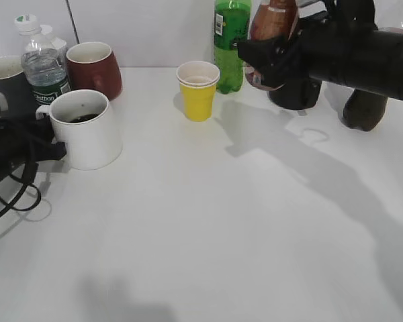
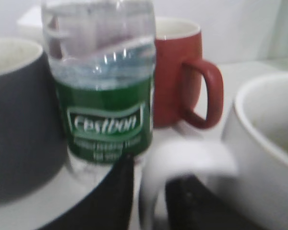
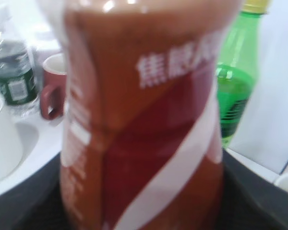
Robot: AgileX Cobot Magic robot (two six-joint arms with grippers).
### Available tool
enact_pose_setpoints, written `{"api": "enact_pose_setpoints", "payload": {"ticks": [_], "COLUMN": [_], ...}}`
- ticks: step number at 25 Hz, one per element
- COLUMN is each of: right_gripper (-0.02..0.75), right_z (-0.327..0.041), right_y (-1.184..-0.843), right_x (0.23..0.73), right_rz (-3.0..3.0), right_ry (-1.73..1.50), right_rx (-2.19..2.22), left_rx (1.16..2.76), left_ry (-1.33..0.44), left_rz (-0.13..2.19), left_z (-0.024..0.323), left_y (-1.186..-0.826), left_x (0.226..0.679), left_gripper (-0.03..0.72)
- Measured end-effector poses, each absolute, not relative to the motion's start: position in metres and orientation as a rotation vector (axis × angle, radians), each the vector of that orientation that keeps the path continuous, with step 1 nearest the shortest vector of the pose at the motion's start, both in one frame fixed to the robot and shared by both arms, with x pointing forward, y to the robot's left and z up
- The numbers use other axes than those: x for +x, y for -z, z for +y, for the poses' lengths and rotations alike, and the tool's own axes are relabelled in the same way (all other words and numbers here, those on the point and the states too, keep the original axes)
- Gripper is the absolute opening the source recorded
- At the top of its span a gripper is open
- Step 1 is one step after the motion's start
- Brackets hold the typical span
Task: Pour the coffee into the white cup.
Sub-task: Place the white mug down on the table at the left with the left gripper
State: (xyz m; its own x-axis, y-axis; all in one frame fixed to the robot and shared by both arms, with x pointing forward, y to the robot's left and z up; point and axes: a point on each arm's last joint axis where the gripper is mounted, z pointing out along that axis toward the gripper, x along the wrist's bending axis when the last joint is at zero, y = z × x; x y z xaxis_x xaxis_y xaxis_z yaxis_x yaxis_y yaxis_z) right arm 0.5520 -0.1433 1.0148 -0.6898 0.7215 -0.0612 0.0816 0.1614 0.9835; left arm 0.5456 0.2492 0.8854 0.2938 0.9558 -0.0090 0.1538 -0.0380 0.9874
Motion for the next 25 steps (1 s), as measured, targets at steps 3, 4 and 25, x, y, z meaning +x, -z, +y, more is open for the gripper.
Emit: {"api": "enact_pose_setpoints", "payload": {"ticks": [3,4,25], "right_gripper": [0.528,0.528,0.527], "right_z": [-0.145,-0.146,-0.176], "right_y": [-1.016,-1.016,-0.953], "right_x": [0.554,0.554,0.539], "right_rz": [1.879,1.869,1.765], "right_ry": [-1.58,-1.585,-1.358], "right_rx": [0.812,0.833,1.101], "left_rx": [1.452,1.452,1.489], "left_ry": [-0.918,-0.916,-0.885], "left_rz": [1.105,1.114,1.137], "left_z": [0.251,0.252,0.255], "left_y": [-0.885,-0.885,-0.89], "left_x": [0.538,0.534,0.502], "left_gripper": [0.248,0.252,0.344]}}
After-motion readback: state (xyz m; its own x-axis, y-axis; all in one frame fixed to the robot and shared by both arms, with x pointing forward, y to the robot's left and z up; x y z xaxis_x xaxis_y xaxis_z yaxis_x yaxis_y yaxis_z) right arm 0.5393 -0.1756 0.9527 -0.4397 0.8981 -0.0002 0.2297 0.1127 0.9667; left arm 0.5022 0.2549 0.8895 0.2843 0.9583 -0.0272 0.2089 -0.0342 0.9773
